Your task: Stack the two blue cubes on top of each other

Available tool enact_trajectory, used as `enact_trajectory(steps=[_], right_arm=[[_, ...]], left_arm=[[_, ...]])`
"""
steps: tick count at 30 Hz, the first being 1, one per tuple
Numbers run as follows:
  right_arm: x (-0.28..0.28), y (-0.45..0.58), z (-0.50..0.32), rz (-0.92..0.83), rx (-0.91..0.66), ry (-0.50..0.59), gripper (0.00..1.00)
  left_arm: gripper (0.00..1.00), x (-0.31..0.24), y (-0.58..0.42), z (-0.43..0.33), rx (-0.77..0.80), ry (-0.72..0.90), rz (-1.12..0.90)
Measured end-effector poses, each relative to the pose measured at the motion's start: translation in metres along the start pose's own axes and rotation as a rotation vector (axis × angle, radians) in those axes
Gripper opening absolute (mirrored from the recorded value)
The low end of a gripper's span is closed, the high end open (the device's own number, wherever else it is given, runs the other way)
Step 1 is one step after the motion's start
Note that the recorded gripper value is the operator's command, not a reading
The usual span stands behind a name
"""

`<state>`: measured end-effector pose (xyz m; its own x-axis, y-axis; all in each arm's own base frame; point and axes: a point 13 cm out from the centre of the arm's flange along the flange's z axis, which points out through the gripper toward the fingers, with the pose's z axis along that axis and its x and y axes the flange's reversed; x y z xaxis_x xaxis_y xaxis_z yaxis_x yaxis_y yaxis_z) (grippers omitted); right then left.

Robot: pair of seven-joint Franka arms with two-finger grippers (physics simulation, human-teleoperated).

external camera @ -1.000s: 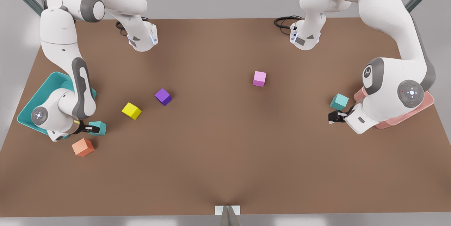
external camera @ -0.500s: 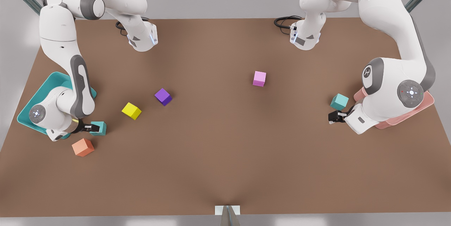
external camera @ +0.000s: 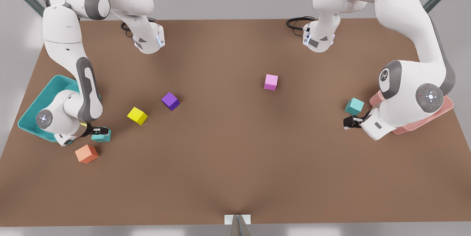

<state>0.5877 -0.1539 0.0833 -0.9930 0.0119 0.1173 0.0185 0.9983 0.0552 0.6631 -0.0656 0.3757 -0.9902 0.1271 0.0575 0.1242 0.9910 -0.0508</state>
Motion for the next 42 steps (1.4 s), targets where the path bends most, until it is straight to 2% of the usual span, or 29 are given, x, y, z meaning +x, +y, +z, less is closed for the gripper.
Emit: enact_trajectory(steps=[28,29,32,33,35,38,42], right_arm=[[-0.005,-0.009,0.029,-0.032,0.019,-0.025,1.0],[-0.005,-0.01,0.03,-0.034,0.019,-0.026,0.99],[-0.006,-0.009,0.03,-0.04,0.021,-0.029,0.64],[-0.007,-0.009,0.03,-0.042,0.019,-0.03,0.56],[-0.008,-0.009,0.031,-0.049,0.015,-0.033,0.47],[-0.014,-0.003,0.011,-0.072,0.01,-0.058,0.45],[-0.02,0.025,-0.056,-0.127,-0.005,-0.091,0.45]], left_arm=[[1.0,0.0,0.003,0.0,0.0,0.0,-0.005],[1.0,0.0,0.003,0.0,0.0,0.0,-0.005],[1.0,0.0,0.003,0.0,0.0,0.0,-0.005],[1.0,0.0,0.003,0.0,0.0,0.0,-0.005],[1.0,0.0,0.003,0.0,0.0,0.0,-0.005],[1.0,0.0,0.003,0.0,0.0,0.0,-0.004],[1.0,0.0,0.004,0.001,0.0,0.001,-0.006]])
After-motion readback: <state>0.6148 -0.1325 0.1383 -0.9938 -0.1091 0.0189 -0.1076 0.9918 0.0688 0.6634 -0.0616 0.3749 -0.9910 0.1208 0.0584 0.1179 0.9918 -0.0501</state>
